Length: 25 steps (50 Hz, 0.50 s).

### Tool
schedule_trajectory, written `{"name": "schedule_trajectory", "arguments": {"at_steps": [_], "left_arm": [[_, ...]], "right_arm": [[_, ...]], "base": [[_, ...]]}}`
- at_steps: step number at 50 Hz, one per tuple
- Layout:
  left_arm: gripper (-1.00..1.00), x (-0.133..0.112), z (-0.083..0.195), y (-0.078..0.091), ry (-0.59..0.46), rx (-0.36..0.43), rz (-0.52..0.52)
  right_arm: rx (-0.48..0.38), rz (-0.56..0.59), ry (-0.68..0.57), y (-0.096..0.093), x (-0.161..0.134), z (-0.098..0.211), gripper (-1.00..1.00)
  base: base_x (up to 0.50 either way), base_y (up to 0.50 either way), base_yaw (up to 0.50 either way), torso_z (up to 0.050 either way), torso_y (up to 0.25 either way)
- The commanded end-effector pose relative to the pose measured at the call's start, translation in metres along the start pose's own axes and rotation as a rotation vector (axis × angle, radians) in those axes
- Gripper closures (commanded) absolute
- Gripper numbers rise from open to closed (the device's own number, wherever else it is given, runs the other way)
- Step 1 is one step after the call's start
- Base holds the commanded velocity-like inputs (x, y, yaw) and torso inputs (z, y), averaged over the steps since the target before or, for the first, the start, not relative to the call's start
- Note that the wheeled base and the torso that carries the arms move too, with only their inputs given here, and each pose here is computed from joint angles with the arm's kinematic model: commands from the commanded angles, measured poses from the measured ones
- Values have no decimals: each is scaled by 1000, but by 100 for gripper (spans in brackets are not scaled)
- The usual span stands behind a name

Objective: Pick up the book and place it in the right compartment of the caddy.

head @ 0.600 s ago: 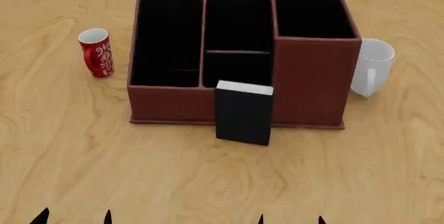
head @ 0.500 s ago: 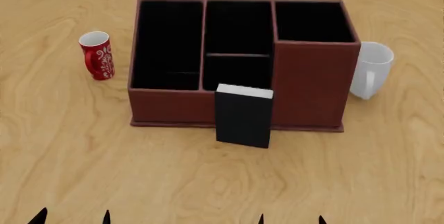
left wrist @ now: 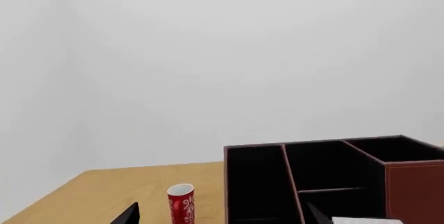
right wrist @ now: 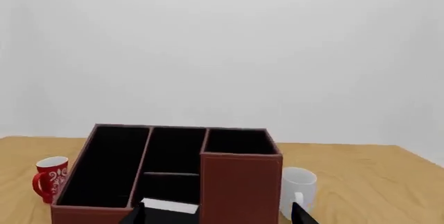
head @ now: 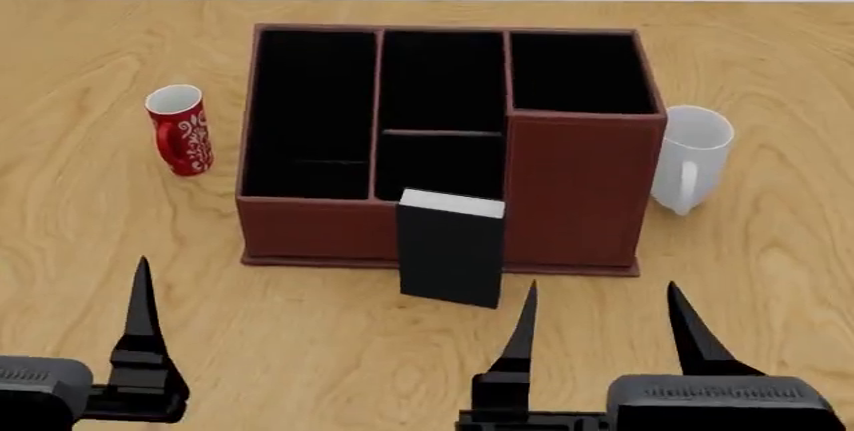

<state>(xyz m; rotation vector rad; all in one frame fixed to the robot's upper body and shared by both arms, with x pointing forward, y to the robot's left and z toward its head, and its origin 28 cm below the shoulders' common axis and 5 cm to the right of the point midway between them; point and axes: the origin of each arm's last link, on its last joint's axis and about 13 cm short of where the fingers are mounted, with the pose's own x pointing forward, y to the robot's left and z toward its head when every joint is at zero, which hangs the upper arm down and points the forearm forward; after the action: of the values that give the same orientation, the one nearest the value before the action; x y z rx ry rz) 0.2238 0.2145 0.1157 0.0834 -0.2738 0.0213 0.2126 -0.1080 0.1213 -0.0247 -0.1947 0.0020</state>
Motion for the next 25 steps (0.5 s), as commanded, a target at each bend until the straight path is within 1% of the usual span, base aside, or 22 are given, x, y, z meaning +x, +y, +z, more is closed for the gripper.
{"name": "schedule_trajectory", "arguments": {"at_steps": [1,2,4,8,9,12,14,15,17,25], "left_arm": [[-100,2,14,-1,-34,17,-7],[-100,0,13,-2,-35,27,-20],[-100,-1,15,-2,-38,14,-16],[-100,-2,15,-2,-37,20,-29],[-100,-2,14,-2,-41,48,-12],[-100,-2,14,-3,-39,36,-23],[-100,-2,14,-2,-40,35,-21],[-100,-2,15,-2,-44,38,-19],[-100,-3,16,-1,-45,34,-19],[-100,-3,18,0,-62,27,-2]], "right_arm": [[-13,24,-20,-5,-6,17,-100],[-18,21,-21,-5,-7,18,-100],[-8,20,-30,-6,-8,19,-100],[-2,24,-39,-7,-10,23,-100],[-1,25,-39,-7,-10,23,-100],[5,32,-44,-6,-10,22,-100],[-5,84,-43,-4,-11,21,-100],[-33,65,-31,-4,-10,20,-100],[-13,77,-30,-4,-10,19,-100],[1,96,-30,-3,-10,19,-100]], "base": [[0,-500,0,50,0],[0,-500,0,50,0],[12,-500,0,50,0],[25,-500,0,50,0],[62,-500,0,50,0],[121,-497,0,50,0],[309,-402,0,50,0],[406,-289,0,50,0],[432,-277,0,50,0],[429,-285,0,50,0]]}}
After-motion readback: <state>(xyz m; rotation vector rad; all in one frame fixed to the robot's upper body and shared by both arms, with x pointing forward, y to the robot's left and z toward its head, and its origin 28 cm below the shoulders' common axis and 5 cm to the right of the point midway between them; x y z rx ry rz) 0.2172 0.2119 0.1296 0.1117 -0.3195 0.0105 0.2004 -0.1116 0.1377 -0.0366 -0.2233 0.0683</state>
